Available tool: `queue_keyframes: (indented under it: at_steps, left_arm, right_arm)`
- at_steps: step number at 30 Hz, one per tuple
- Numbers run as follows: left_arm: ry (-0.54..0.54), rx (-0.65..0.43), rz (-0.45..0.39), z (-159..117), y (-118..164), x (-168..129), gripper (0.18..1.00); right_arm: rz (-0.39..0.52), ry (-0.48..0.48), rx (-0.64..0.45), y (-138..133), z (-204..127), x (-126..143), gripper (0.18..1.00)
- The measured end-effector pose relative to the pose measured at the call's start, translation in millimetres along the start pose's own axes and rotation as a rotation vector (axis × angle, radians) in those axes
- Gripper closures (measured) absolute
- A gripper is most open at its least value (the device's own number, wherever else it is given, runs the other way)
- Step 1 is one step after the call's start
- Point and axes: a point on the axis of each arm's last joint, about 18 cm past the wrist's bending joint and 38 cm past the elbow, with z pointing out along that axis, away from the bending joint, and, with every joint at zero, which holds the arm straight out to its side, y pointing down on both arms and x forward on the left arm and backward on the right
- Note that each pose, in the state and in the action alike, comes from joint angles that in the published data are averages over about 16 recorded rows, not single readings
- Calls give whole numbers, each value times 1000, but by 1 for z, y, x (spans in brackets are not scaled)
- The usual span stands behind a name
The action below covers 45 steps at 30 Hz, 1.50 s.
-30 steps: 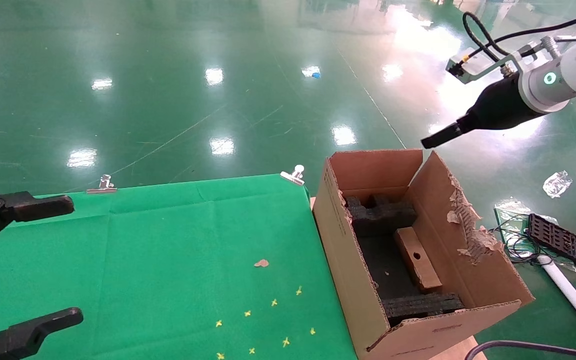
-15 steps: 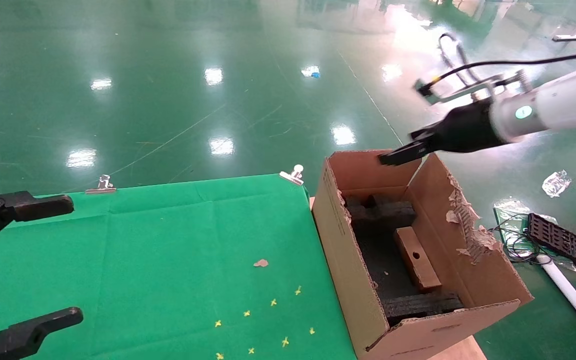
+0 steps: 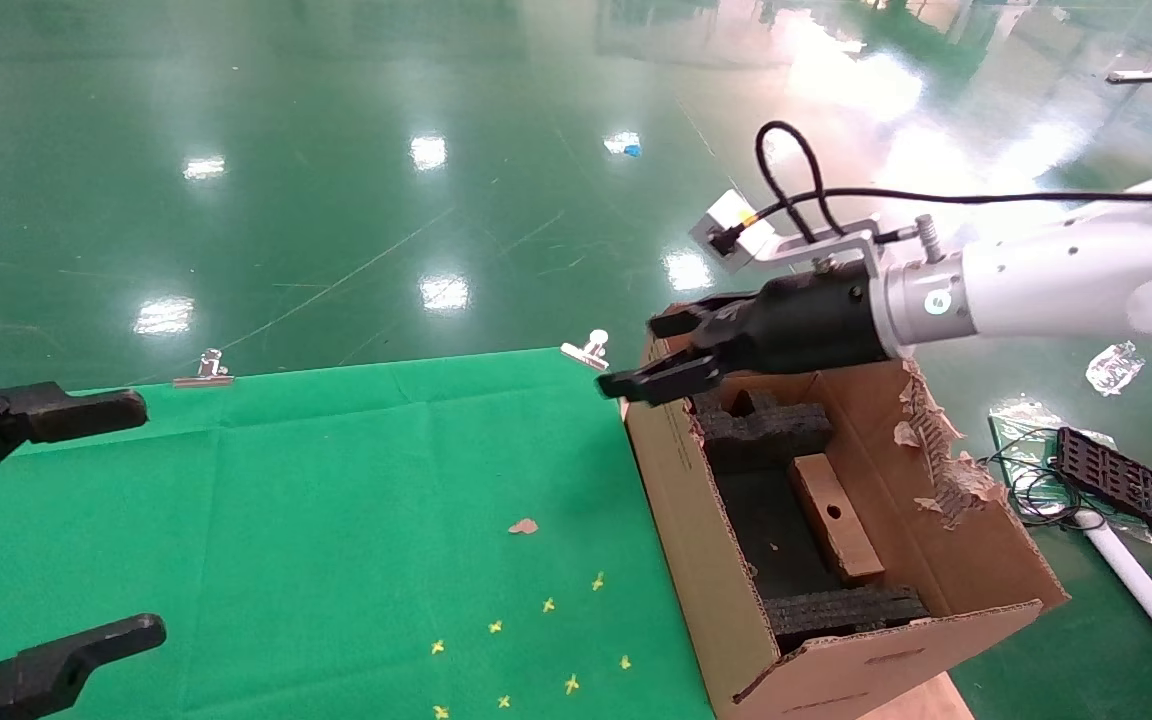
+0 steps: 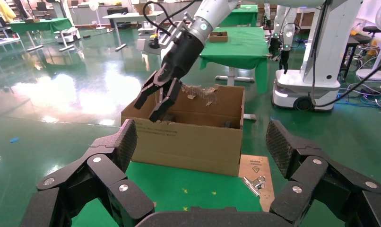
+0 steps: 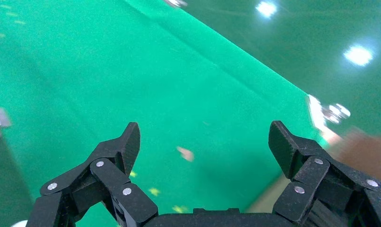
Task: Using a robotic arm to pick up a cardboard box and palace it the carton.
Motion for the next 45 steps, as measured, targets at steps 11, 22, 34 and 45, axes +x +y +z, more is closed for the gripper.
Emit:
queue_keyframes:
  at_steps: [11,22,34,45]
  left_arm:
    - [0,0,0,0,0,0,184]
    - [0,0,0,0,0,0,184]
    - [0,0,0,0,0,0,184]
    - [-1,0,0,0,0,0,184]
  right_arm:
    - [-90,-200,173,-2,7,-53,178]
    - [-203,-344,352,-4,-10,-100,178]
    - [-349,-443,526,0,-44,-145,178]
    - [-412,-471,589,2,-61,-162,178]
